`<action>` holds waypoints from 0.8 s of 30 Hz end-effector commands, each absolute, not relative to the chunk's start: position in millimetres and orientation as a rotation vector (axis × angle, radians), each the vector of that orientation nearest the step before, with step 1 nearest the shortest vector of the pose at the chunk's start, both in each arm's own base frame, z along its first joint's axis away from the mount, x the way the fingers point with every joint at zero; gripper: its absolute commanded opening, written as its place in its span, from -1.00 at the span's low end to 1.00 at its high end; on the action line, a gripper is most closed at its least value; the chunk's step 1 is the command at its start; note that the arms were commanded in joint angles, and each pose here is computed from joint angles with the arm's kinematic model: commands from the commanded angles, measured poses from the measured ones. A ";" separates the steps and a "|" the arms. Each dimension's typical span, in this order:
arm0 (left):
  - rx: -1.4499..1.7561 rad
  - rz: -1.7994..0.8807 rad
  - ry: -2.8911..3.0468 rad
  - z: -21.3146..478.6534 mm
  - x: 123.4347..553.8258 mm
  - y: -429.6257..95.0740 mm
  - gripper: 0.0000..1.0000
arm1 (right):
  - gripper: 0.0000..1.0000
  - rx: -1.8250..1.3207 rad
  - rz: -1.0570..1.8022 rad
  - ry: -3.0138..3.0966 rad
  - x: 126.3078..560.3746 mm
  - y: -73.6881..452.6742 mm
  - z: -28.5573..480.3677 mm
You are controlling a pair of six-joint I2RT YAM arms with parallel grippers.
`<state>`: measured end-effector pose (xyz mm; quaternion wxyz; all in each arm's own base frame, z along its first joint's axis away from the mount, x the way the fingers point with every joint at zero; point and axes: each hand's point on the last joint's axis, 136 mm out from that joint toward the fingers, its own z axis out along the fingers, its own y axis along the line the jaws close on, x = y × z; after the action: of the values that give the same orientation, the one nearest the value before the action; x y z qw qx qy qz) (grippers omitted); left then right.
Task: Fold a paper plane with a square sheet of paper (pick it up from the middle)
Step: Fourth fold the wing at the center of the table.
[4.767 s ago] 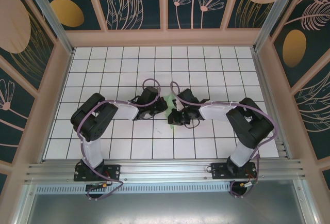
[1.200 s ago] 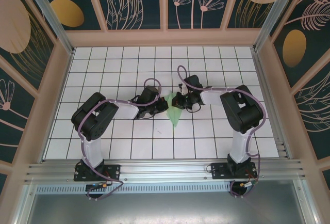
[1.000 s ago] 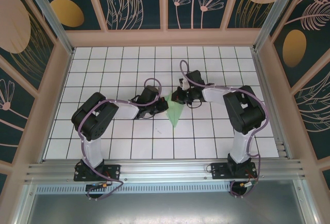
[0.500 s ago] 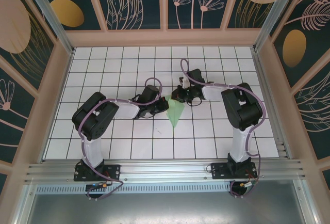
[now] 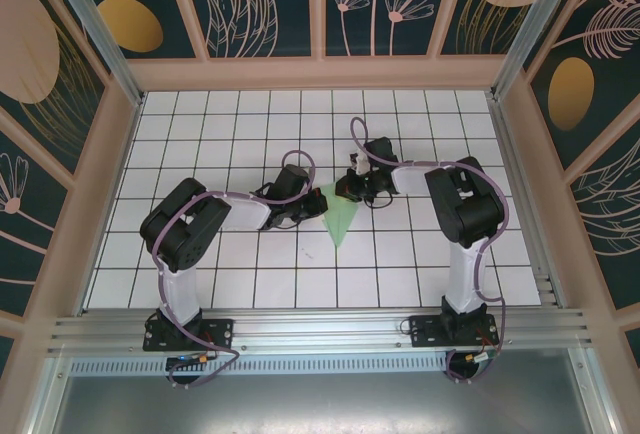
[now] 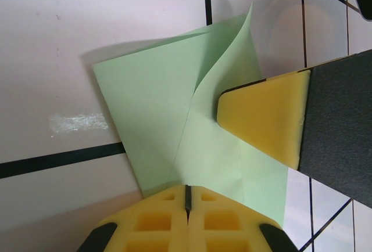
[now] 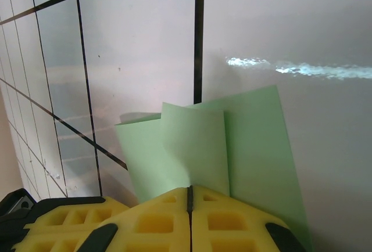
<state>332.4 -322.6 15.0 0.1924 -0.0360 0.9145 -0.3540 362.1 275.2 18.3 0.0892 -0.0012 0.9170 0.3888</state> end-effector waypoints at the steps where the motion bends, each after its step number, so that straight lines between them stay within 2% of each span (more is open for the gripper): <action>1: -0.083 -0.876 2.791 -36.2 291.8 -305.0 -1.00 | -0.82 0.000 1.079 2.738 366.7 265.3 16.4; 6: -0.078 -0.873 2.792 -36.2 292.1 -305.0 -1.00 | -0.81 -0.053 1.127 2.681 379.7 275.1 40.4; 18: -0.072 -0.865 2.801 -37.4 290.1 -303.5 -1.00 | -0.84 0.104 0.926 2.847 382.2 251.8 -27.6; 24: -0.071 -0.861 2.803 -36.5 289.3 -302.5 -1.00 | -0.83 0.050 1.011 2.749 397.1 263.6 16.7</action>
<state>332.1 -323.2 14.8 0.1945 -0.0265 0.9148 -0.3530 385.0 275.9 19.2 0.0878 0.0033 0.9212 0.3789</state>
